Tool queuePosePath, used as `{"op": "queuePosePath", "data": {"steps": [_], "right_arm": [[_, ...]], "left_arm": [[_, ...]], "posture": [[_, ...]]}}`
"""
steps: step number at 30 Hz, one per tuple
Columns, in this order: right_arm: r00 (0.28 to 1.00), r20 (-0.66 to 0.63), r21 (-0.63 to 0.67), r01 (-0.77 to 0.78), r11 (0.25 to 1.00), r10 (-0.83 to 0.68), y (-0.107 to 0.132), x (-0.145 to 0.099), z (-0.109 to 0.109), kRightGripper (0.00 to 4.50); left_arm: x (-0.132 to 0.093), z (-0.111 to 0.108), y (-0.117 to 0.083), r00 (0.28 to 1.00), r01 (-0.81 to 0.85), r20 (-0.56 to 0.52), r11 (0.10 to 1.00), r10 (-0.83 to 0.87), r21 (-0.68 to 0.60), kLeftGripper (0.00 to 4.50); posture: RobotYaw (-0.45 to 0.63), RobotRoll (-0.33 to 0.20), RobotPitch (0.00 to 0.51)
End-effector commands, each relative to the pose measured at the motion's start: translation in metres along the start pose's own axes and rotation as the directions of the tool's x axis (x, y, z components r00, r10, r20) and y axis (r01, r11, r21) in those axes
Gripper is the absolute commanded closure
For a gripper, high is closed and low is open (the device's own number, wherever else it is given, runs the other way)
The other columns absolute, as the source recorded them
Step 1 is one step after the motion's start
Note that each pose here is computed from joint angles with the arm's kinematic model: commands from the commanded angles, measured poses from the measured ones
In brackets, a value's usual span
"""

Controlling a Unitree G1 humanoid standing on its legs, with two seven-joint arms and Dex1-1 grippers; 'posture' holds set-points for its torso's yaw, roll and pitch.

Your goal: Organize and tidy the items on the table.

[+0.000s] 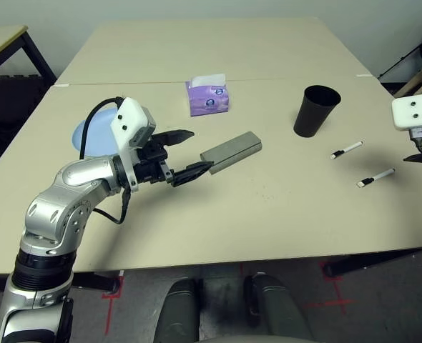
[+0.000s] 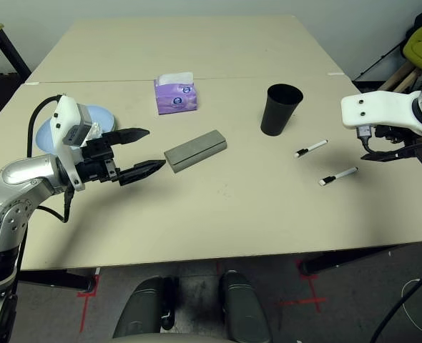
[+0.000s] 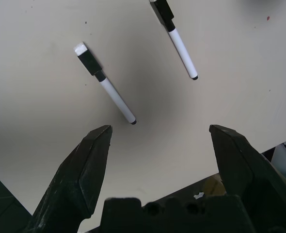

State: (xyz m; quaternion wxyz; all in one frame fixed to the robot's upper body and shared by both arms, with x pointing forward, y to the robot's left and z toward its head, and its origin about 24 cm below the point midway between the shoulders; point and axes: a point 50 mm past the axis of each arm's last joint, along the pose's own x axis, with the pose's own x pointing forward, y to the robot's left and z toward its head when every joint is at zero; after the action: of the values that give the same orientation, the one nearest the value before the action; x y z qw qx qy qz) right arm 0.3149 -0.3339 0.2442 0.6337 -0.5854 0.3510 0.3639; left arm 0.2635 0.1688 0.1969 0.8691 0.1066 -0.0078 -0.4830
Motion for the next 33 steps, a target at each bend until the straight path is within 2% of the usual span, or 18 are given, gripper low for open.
{"op": "queuePosePath", "data": {"steps": [1, 33], "right_arm": [[1.000, -0.005, 0.004, -0.013, 1.000, 0.013, 0.0003, -0.0002, -0.0011, 0.00], [0.999, -0.002, -0.024, -0.054, 0.998, 0.054, 0.0040, 0.0014, 0.0023, 0.00]], "left_arm": [[0.0010, 0.0011, -0.0003, 1.000, 0.002, 0.014, 1.000, -0.002, 0.017, 0.02], [0.0016, 0.0010, -0.0053, 0.994, 0.079, 0.077, 0.995, -0.083, 0.056, 0.02]], "posture": [[0.01, 0.000, 0.093], [0.01, 0.000, 0.086]]}}
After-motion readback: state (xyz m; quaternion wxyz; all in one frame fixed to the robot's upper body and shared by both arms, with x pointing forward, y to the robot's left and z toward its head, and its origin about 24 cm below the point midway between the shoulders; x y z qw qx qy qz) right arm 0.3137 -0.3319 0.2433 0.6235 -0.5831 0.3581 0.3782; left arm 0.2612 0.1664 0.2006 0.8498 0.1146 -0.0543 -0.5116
